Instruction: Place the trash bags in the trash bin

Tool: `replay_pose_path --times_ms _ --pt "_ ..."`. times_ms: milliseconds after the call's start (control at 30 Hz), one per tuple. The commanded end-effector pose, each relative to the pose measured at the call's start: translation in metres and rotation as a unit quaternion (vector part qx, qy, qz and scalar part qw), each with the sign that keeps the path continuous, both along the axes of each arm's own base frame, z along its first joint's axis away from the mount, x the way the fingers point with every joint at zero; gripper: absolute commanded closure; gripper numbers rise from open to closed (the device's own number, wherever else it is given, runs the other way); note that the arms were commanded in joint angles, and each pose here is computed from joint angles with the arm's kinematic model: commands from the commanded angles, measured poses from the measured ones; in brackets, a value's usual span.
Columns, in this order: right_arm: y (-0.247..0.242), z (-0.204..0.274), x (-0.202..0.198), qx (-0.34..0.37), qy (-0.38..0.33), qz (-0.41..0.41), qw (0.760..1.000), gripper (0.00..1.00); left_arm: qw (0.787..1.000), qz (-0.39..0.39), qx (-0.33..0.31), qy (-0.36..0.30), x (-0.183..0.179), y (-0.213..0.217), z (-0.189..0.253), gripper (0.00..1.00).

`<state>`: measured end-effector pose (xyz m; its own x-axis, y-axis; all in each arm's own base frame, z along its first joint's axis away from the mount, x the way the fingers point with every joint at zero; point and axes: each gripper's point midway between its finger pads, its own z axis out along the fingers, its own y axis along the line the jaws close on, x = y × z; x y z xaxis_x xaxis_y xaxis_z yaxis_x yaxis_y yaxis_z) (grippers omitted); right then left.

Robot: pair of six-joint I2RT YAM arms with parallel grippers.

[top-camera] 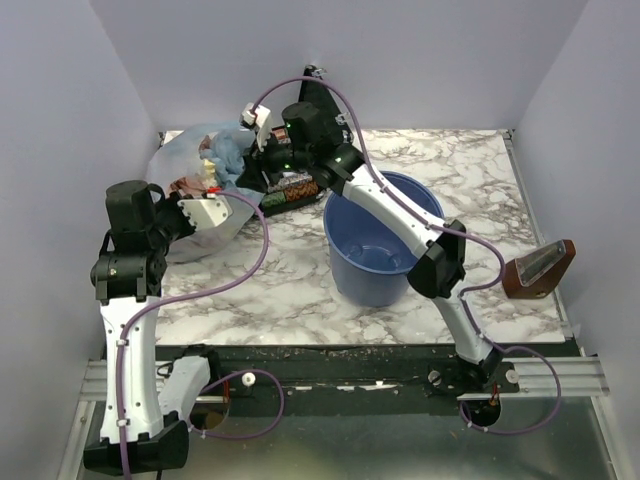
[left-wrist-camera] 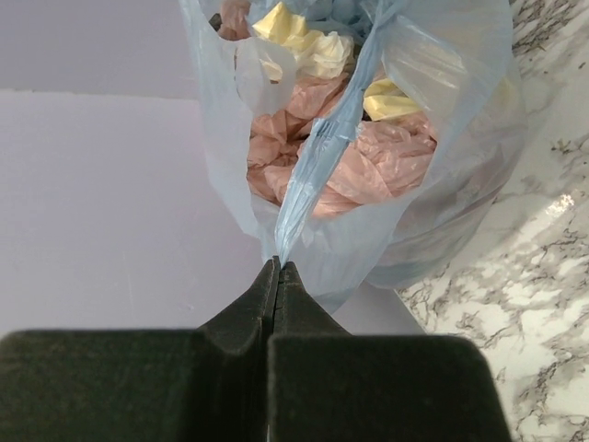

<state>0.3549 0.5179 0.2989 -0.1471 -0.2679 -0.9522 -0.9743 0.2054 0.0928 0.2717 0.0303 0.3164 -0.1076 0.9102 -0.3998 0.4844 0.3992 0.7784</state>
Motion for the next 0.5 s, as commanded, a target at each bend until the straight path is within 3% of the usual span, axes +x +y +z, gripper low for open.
replay_pose_path --times_ms 0,100,200,333,467 --pt "0.024 0.024 0.025 0.06 -0.066 -0.055 0.995 0.46 0.999 0.003 -0.023 -0.048 0.001 -0.002 0.027 1.0" --pt "0.032 0.024 0.048 0.092 -0.048 -0.109 0.989 0.52 0.997 0.015 -0.057 -0.043 0.0 -0.005 0.029 1.0" --pt "0.042 0.019 0.058 0.117 -0.041 -0.12 0.985 0.46 0.996 0.024 -0.076 -0.032 -0.005 -0.007 0.029 1.0" --pt "0.054 0.013 0.054 0.132 -0.028 -0.099 0.986 0.35 0.995 0.033 -0.086 -0.027 -0.012 -0.007 0.03 1.0" --pt "0.064 0.0 0.034 0.116 -0.019 -0.055 0.992 0.38 0.994 0.038 -0.097 -0.029 -0.015 -0.008 0.034 1.0"
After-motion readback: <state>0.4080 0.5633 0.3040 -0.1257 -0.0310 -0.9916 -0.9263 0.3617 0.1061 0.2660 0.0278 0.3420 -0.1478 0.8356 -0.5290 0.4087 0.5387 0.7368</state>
